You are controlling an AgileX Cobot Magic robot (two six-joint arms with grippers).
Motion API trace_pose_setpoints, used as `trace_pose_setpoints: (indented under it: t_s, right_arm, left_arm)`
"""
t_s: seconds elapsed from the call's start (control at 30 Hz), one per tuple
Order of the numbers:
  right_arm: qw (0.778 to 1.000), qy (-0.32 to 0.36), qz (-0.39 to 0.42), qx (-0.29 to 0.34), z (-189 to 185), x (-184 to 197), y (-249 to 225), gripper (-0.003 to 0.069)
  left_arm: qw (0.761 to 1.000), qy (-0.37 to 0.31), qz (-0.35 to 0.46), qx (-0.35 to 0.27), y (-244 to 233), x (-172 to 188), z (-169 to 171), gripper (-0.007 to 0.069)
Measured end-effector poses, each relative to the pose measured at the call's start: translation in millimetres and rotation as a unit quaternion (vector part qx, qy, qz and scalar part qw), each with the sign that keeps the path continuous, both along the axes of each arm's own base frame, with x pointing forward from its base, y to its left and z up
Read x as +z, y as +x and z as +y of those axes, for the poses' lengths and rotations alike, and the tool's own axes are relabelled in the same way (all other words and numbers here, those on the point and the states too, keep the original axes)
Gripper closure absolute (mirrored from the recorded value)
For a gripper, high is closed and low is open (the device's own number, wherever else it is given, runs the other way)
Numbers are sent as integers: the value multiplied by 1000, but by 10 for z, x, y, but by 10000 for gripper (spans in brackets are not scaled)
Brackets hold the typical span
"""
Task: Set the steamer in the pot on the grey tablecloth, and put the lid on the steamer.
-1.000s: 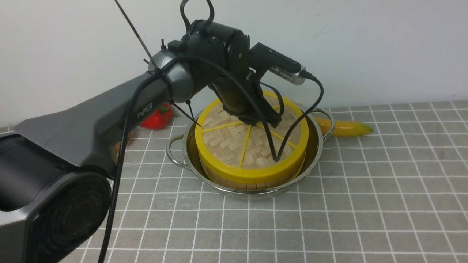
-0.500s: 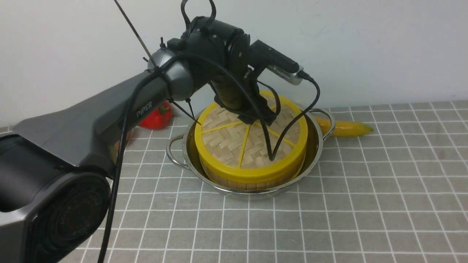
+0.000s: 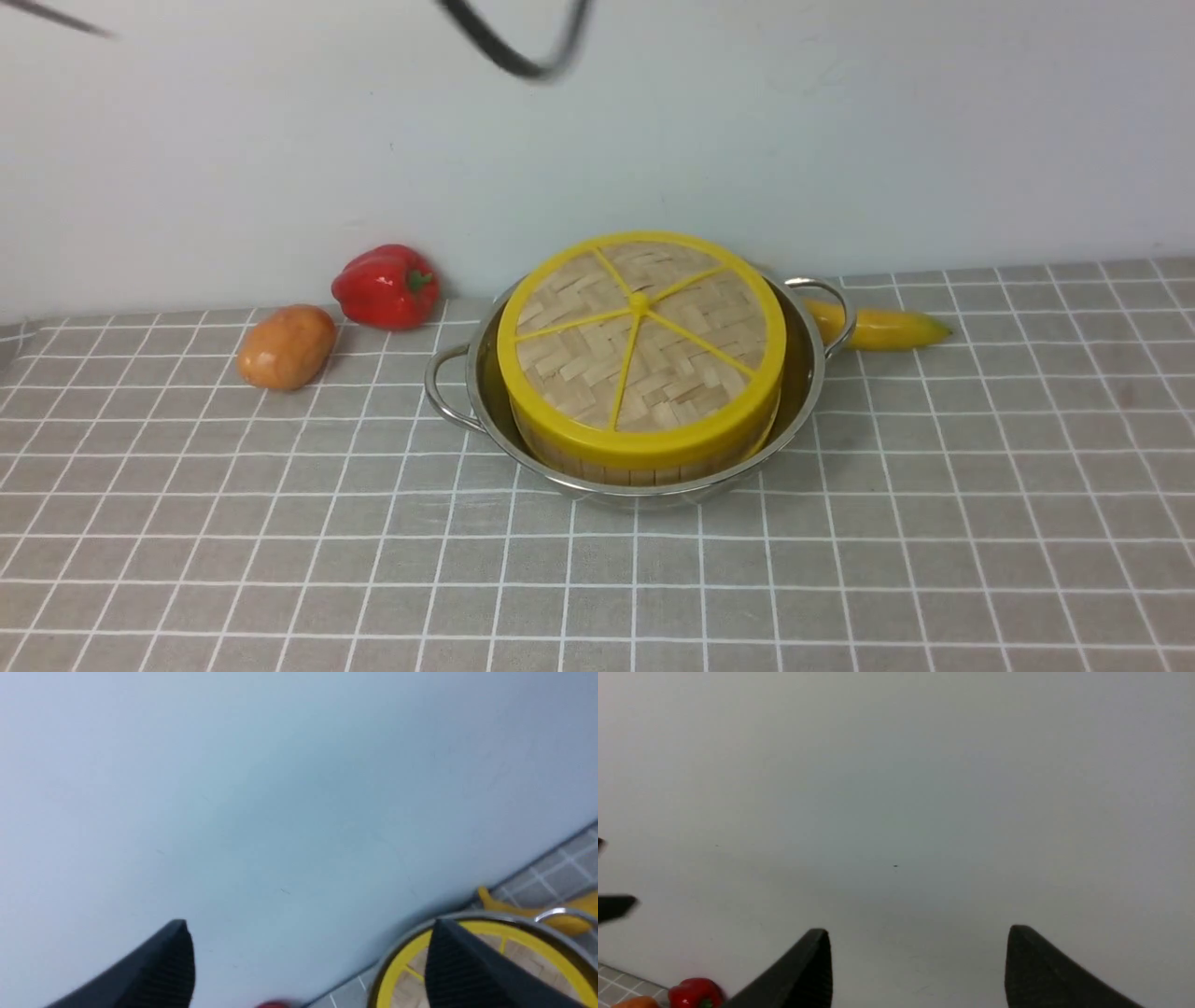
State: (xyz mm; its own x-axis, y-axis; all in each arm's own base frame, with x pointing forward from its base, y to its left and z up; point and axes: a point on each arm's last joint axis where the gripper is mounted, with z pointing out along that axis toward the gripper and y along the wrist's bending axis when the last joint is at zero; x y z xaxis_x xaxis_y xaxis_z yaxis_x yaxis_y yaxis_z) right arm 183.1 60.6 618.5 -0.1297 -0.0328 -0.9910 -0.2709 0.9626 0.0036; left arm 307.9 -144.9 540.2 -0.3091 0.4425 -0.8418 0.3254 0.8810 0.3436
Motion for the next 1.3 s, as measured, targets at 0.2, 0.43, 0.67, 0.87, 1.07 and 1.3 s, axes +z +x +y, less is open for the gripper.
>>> trace_pose_setpoints:
  t_s: [0.2, 0.43, 0.67, 0.87, 1.07, 1.3]
  right_arm:
    - [999, -21, -10, -31, -98, 6, -89, 202]
    - [995, -69, 34, -66, -360, -425, -577, 405]
    - [985, -80, 133, -71, -553, -1466, -1087, 607]
    - [987, -85, 122, -56, -620, -2333, -1325, 669]
    - [992, -76, 87, -42, -618, -2672, -1391, 666]
    - [993, -49, 108, -18, -558, -2826, -1387, 655]
  left_arm:
    - [995, -50, -87, 0, -1004, 616, 575, 394]
    - [996, -47, -77, 0, -1780, 444, 1016, 648]
    - [999, -29, 19, 5, -2264, -475, 1273, 648]
    - [997, -63, 49, 15, -2488, -1490, 1375, 648]
    - [991, -133, -1, 4, -2596, -1819, 1398, 648]
    - [984, -176, -24, -1, -2653, -1805, 1409, 643]
